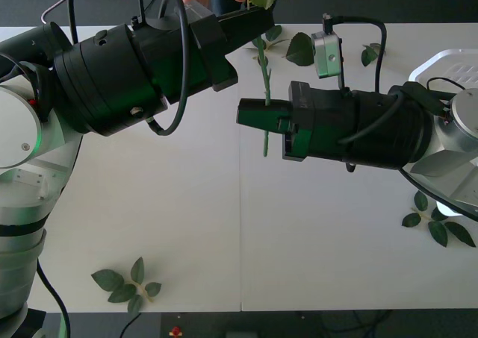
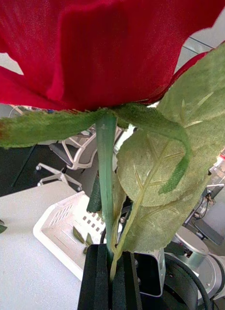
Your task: Place the red flowers into the right box and the blue flowers into the left box. If a person shows an open palm, hand one flower to the person first, then continue sorting.
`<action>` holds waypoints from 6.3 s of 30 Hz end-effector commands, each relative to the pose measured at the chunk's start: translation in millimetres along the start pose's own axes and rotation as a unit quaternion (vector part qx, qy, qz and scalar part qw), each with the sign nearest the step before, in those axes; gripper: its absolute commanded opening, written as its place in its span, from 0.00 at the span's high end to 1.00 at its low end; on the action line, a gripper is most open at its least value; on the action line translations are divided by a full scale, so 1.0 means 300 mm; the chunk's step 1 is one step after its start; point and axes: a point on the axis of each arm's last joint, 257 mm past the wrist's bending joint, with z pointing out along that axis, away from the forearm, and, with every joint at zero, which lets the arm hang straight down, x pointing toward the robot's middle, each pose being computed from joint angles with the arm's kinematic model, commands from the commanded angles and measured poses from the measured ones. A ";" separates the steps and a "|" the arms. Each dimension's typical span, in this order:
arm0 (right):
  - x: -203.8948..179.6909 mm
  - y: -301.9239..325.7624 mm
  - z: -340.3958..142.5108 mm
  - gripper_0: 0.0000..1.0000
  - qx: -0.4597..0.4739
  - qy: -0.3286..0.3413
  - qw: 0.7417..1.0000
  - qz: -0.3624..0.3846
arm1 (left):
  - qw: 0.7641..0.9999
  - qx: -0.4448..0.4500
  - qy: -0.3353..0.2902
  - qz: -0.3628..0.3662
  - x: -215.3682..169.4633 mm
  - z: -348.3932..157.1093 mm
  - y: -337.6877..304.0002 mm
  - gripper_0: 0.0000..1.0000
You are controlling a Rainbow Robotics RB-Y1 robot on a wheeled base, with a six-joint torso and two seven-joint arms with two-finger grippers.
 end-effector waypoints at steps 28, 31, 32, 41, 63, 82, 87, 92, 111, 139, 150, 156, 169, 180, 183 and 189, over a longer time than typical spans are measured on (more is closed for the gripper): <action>-0.087 0.050 0.038 1.00 -0.025 -0.028 0.999 -0.024 | 1.000 0.010 0.004 -0.006 0.011 -0.008 -0.043 0.00; -0.105 0.031 0.014 1.00 -0.014 -0.036 0.999 -0.031 | 1.000 0.010 0.004 -0.006 0.011 -0.008 -0.043 0.00; -0.119 0.015 -0.007 1.00 -0.006 -0.041 0.998 -0.036 | 1.000 0.010 0.004 -0.006 0.011 -0.008 -0.043 0.00; -0.207 -0.146 -0.218 1.00 0.097 -0.068 0.989 -0.093 | 1.000 0.010 0.004 -0.006 0.011 -0.008 -0.043 0.00; -0.385 -0.462 -0.143 1.00 0.232 -0.066 0.942 -0.234 | 1.000 0.010 0.004 -0.006 0.011 -0.008 -0.043 0.00; -0.435 -0.565 -0.017 1.00 0.273 -0.076 0.925 -0.254 | 1.000 0.010 0.004 -0.006 0.011 -0.008 -0.043 0.00; -0.440 -0.567 -0.019 0.58 0.274 -0.080 0.925 -0.249 | 1.000 0.010 0.004 -0.006 0.011 -0.008 -0.043 0.00; -0.443 -0.565 -0.019 0.00 0.273 -0.084 0.927 -0.244 | 1.000 0.010 0.004 -0.006 0.011 -0.008 -0.043 0.00; -0.430 -0.558 -0.044 0.00 0.261 -0.081 0.937 -0.217 | 1.000 0.010 0.004 -0.006 0.011 -0.008 -0.043 0.00; -0.234 -0.188 -0.735 0.00 0.108 0.120 0.983 -0.086 | 0.997 0.006 0.079 -0.003 0.091 -0.112 -0.006 0.00; -0.191 -0.013 -0.821 0.00 0.060 0.146 0.986 -0.054 | 0.958 -0.059 0.275 0.061 0.101 -0.432 0.127 0.00; -0.172 0.055 -0.830 0.00 0.052 0.149 0.986 -0.050 | 0.944 -0.076 0.313 0.067 0.145 -0.547 0.173 0.00; -0.124 0.131 -0.781 0.00 0.060 0.155 0.985 -0.050 | 0.925 -0.070 0.358 0.102 0.278 -0.695 0.326 0.00; -0.092 0.135 -0.778 0.00 0.067 0.161 0.983 -0.049 | 0.918 -0.085 0.369 0.119 0.273 -0.743 0.364 0.00; -0.089 0.126 -0.785 0.00 0.073 0.157 0.984 -0.042 | 0.918 -0.085 0.369 0.121 0.272 -0.746 0.365 0.00; -0.089 0.126 -0.785 0.00 0.073 0.157 0.984 -0.042 | 0.917 -0.085 0.370 0.124 0.272 -0.747 0.367 0.00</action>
